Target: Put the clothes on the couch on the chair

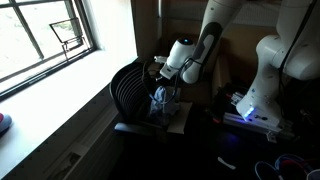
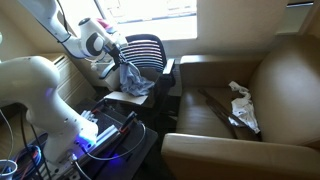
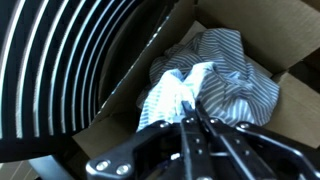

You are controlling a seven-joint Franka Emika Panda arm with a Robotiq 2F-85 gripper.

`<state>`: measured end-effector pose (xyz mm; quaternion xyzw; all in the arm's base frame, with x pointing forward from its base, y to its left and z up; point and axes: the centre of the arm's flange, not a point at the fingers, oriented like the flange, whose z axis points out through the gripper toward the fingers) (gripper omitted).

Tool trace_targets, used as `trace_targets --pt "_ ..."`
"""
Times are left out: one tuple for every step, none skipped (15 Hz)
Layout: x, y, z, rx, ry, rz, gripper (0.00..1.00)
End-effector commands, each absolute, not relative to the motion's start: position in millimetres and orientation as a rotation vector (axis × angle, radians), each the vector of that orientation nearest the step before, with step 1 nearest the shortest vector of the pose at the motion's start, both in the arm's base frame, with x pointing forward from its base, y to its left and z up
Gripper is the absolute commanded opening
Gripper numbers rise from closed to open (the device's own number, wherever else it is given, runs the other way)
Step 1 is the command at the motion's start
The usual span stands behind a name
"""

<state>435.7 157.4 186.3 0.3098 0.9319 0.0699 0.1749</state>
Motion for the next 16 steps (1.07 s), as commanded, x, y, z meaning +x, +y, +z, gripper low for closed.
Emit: trace_targets --pt "436.7 162.3 187.9 0.881 2.617 0.238 0.05" --pt "438.0 165.9 187.8 0.876 2.603 0.259 0.11" --pt "438.9 167.7 186.2 0.870 2.599 0.264 0.19" --pt "439.8 168.3 185.0 0.867 2.598 0.263 0.27" --pt "440.7 168.9 184.1 0.866 2.597 0.263 0.30" --pt "441.2 168.9 183.6 0.866 2.596 0.262 0.30" --pt "441.6 168.6 183.0 0.866 2.595 0.261 0.30" --pt "441.8 168.7 182.7 0.865 2.595 0.261 0.55" --pt "442.2 166.0 185.0 0.880 2.607 0.211 0.56" --pt "442.8 161.7 186.4 0.886 2.612 0.154 0.61" --pt "444.6 153.1 188.2 0.906 2.621 0.108 0.68" --pt "447.2 143.6 188.3 0.928 2.627 0.066 0.74" --pt "449.6 134.9 188.7 0.945 2.626 0.024 0.82" --pt "450.7 127.3 190.0 0.967 2.632 -0.008 0.88" --pt "451.9 120.1 192.3 0.979 2.627 -0.045 0.96" --pt "454.1 112.6 196.0 0.991 2.621 -0.073 0.99"
